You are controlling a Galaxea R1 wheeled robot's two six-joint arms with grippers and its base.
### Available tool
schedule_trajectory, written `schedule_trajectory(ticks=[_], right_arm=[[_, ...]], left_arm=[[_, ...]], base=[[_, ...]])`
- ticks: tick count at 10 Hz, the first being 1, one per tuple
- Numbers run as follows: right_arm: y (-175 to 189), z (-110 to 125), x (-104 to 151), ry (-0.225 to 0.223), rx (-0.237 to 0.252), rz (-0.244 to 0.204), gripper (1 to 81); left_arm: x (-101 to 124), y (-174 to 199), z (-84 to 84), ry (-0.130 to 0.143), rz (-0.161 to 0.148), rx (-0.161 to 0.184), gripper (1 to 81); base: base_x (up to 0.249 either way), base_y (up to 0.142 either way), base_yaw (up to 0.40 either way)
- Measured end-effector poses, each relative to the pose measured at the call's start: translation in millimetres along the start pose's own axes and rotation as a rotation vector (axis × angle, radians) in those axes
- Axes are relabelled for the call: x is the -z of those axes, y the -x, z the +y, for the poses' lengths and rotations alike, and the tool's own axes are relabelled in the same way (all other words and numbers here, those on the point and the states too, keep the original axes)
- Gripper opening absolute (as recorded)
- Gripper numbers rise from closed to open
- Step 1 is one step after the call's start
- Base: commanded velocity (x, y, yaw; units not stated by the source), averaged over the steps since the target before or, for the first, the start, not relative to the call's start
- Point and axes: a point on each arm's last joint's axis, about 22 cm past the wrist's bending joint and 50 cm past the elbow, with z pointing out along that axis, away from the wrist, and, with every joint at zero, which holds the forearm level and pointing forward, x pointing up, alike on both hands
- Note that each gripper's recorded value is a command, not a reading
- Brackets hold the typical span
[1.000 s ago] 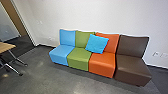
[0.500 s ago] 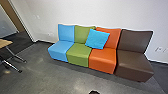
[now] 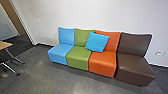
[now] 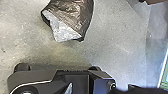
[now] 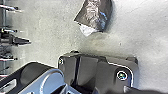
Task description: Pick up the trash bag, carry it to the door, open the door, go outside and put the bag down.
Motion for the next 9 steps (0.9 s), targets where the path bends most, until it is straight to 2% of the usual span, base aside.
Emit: schedule_trajectory(ticks=[2, 3, 4, 5, 6, 7, 9], right_arm=[[-8.9, 6.9, -5.1, 0.005, 0.013, 0.018, 81.1], [-14.7, 14.7, -3.1, 0.017, 0.014, 0.031, 81.1], [-20.3, 27.0, 1.7, 0.038, 0.009, 0.04, 81.1], [-23.8, 38.6, 6.9, 0.057, 0.003, 0.043, 81.1], [-28.2, 43.8, 6.9, 0.061, 0.003, 0.043, 81.1], [-32.4, 45.8, 5.6, 0.059, 0.004, 0.043, 81.1], [-34.3, 58.8, -6.8, 0.061, -0.007, 0.027, 81.1]], left_arm=[[-17.6, -18.4, 19.7, 0.031, 0.027, -0.031, 81.1], [-28.0, -30.1, 24.5, 0.032, 0.04, -0.039, 81.1], [-37.9, -43.8, 18.2, 0.015, 0.057, -0.034, 81.1], [-47.0, -56.6, -0.5, -0.022, 0.071, -0.017, 81.1], [-52.9, -71.8, -18.0, -0.057, 0.089, -0.001, 81.1], [-59.9, -89.2, -25.1, -0.076, 0.108, 0.002, 81.1], [-79.9, -113.2, -20.5, -0.073, 0.121, -0.008, 81.1]], base=[[0.0, 0.0, 0.0], [0.0, 0.0, 0.0], [0.0, 0.0, 0.0], [0.0, 0.0, 0.0], [0.0, 0.0, 0.0], [0.0, 0.0, 0.0], [0.0, 0.0, 0.0]])
